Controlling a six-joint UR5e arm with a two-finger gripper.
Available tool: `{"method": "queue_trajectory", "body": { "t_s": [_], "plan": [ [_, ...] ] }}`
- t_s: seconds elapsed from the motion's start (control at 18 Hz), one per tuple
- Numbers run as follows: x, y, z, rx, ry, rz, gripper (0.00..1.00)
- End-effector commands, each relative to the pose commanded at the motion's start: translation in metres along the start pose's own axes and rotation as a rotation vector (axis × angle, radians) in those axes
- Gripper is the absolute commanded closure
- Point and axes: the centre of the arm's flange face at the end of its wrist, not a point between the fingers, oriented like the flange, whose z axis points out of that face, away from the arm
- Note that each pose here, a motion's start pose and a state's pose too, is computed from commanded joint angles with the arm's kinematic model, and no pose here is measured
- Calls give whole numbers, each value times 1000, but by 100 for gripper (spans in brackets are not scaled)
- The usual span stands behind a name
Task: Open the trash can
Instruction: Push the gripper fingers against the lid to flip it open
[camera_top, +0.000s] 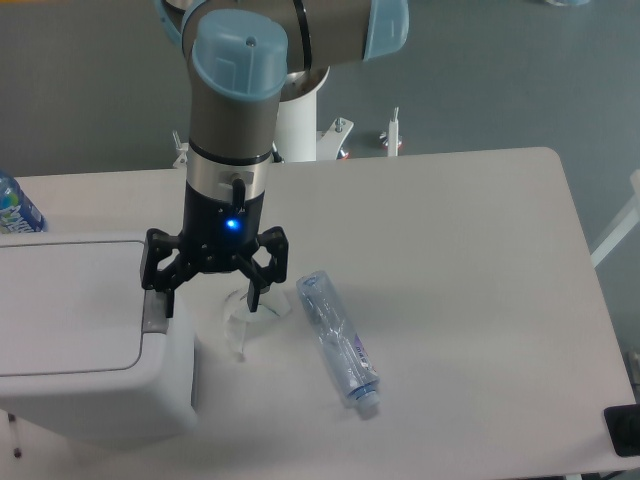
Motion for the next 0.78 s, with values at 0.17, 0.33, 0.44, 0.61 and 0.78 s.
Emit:
{"method": "queue_trajectory", "body": {
  "t_s": [0.17,0.33,0.44,0.61,0.78],
  "plan": [
    [1,1,2,-2,1,2,0],
    [2,1,3,-4,2,3,0],
    [2,1,4,-6,0,3,0],
    [2,1,4,-6,0,3,0],
    [2,0,3,-4,0,3,0]
  ]
}}
